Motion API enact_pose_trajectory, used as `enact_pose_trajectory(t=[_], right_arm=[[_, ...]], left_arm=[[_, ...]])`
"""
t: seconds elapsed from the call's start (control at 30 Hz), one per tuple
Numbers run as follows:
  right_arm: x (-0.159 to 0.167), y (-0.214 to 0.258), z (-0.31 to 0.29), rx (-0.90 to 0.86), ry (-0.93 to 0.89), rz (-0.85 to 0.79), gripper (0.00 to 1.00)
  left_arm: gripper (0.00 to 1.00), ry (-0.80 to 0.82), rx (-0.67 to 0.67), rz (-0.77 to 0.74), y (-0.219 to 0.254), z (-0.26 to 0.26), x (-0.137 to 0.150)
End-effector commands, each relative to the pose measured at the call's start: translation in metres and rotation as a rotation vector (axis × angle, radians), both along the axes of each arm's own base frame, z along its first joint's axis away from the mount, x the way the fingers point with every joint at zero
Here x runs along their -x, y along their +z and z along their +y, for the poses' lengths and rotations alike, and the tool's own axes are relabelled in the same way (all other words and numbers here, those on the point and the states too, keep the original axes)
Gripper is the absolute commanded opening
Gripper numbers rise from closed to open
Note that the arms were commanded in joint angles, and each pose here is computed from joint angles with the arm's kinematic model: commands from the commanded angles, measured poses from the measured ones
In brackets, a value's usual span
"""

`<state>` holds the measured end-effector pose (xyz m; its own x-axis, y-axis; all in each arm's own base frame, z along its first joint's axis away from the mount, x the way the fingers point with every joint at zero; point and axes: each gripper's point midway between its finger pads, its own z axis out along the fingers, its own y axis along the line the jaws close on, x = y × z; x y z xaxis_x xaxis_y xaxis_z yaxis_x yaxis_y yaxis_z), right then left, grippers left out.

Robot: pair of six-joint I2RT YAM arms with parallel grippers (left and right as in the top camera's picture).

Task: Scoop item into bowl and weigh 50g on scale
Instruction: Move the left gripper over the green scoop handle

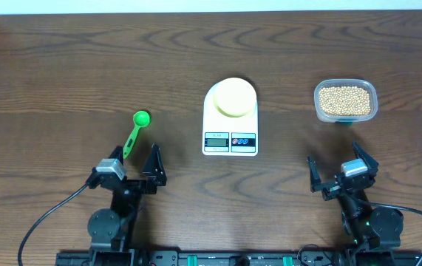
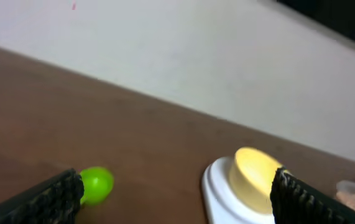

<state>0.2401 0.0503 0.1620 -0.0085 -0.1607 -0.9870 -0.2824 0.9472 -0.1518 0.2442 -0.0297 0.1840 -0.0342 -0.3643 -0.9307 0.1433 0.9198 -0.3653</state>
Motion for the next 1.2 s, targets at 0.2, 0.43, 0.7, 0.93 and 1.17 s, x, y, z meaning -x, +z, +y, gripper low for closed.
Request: enact_pose_trajectory(t=[0.2,0.43,0.7,0.93,1.17], right_arm=[[0.000,-0.002,0.001,0.004,0.005,0.006,0.99],[0.000,-0.002,0.001,0.004,0.005,0.006,0.99],[0.000,-0.002,0.001,0.004,0.005,0.006,0.99],[0.000,-0.002,0.001,0.004,0.005,0.006,0.99],[0.000,-0.002,0.001,0.004,0.005,0.006,0.99]], left_arm=[[0.98,0.059,-0.102,-0.041,0.071,0.010,0.011],[0.98,-0.002,-0.226,0.291,0.074,0.005,0.000],[0.98,-0.021,-0.317,0.685,0.036,0.012,-0.025],[0.98,-0.093,-0.174,0.864,0.022,0.018,-0.042],[0.98,-0.032,-0.118,1.006,0.032,0.055,-0.046]])
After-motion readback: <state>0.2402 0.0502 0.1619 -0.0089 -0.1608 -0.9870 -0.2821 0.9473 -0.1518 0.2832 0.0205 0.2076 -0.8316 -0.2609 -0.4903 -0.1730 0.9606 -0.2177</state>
